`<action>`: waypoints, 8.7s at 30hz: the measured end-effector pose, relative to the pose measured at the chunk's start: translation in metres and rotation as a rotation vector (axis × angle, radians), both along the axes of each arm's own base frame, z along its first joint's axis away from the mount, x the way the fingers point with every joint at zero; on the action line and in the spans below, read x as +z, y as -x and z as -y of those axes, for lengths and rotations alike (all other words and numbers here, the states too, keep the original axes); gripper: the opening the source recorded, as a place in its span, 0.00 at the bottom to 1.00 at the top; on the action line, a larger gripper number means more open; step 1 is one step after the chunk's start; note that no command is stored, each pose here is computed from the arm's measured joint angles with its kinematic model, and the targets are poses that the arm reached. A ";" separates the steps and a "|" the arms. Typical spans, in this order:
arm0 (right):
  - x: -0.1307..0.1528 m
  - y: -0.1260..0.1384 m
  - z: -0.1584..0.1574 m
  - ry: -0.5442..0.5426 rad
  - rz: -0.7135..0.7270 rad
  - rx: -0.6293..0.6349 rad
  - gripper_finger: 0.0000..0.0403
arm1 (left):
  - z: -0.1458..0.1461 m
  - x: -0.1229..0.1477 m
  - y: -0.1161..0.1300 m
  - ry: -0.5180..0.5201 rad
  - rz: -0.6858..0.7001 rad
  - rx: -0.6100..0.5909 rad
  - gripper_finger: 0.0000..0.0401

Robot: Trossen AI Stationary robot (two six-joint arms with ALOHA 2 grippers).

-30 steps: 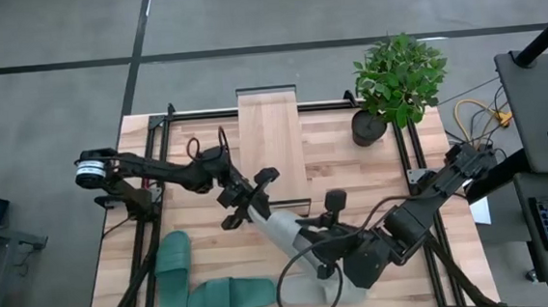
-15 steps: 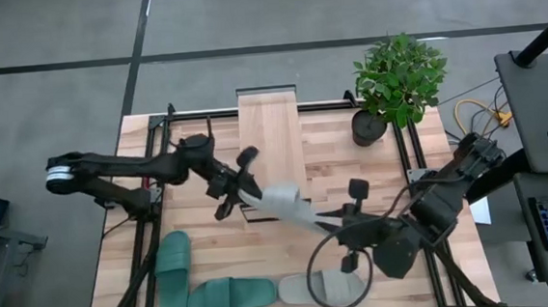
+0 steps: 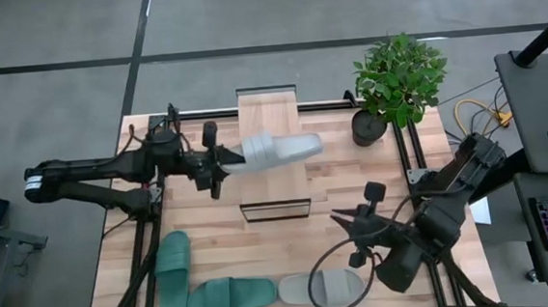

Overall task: Pick and place slides into the shelf
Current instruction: Put the right gray slide on the shelf

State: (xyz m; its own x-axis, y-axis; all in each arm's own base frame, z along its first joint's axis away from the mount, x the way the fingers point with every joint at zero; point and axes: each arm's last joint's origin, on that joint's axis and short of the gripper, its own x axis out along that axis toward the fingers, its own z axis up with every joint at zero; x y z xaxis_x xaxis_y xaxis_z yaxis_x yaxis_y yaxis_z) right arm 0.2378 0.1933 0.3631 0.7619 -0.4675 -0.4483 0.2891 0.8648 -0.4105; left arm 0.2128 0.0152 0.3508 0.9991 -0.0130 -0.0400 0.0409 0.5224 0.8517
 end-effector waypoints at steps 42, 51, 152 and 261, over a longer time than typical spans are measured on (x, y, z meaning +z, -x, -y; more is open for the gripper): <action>-0.068 0.004 0.010 0.148 0.099 -0.166 0.12 | -0.157 -0.036 0.000 -0.281 -0.103 0.109 0.04; -0.052 0.002 0.008 0.191 0.099 -0.143 0.12 | -0.197 -0.036 0.006 -0.226 -0.114 0.077 0.04; -0.048 0.001 0.008 0.242 0.079 -0.125 0.12 | -0.210 -0.075 0.018 0.646 -0.263 0.280 0.28; -0.057 0.003 0.009 0.255 0.033 -0.111 0.12 | -0.205 -0.094 -0.003 -0.231 -0.260 0.334 0.01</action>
State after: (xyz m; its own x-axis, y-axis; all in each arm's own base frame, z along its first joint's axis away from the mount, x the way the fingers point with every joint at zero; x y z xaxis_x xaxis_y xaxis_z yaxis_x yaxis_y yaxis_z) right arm 0.2346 0.1843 0.3058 0.7120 -0.6434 -0.2812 0.3930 0.6970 -0.5999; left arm 0.2163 0.2204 0.2570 0.9037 0.3457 -0.2528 0.1299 0.3411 0.9310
